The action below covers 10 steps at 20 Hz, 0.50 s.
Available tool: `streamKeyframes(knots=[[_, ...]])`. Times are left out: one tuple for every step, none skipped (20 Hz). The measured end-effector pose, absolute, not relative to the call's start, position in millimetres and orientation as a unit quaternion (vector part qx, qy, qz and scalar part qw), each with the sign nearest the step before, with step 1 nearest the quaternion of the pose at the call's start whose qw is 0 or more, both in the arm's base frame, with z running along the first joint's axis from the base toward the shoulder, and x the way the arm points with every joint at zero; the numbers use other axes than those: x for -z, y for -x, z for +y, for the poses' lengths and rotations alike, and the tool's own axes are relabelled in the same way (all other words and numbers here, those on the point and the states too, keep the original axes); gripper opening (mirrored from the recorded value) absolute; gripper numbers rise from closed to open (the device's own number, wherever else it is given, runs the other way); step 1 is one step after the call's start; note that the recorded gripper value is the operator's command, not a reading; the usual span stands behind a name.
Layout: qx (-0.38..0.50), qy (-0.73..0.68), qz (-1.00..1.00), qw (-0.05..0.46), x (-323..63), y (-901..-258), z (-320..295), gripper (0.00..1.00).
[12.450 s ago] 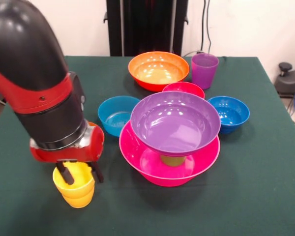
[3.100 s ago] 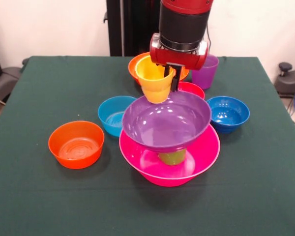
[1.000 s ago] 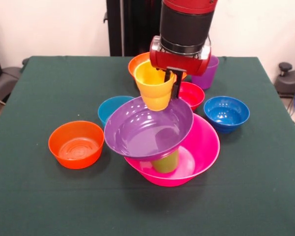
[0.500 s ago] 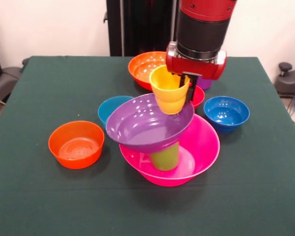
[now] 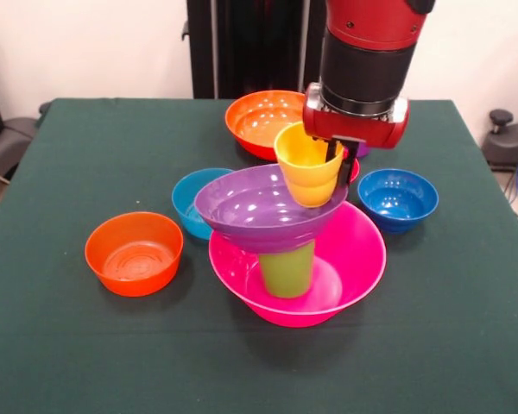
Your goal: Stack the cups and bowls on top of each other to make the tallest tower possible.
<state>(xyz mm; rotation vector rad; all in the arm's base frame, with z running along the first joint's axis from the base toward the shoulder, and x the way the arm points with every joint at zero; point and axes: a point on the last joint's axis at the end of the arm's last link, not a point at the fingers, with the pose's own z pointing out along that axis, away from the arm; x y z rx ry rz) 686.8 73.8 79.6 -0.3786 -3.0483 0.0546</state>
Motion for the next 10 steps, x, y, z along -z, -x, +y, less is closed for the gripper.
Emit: streamKeyframes(knots=[[-0.017,0.125,-0.991,0.032,-80.7,-689.5,72.8,0.0],[-0.017,0.126,-0.991,0.03,-82.0,-691.3,72.0,0.0],[-0.017,0.127,-0.991,0.029,-82.5,-692.0,71.5,0.0],[-0.018,0.127,-0.991,0.029,-83.1,-692.7,71.0,0.0],[-0.018,0.128,-0.991,0.028,-83.4,-693.1,70.7,0.0],[-0.019,0.129,-0.991,0.025,-85.4,-695.9,68.9,0.0],[-0.019,0.129,-0.991,0.024,-85.9,-696.8,68.4,0.0],[-0.02,0.129,-0.991,0.021,-87.2,-698.9,67.4,0.0],[-0.02,0.13,-0.991,0.019,-88.6,-701.0,66.5,0.0],[-0.021,0.13,-0.991,0.017,-89.5,-702.5,65.7,0.0]])
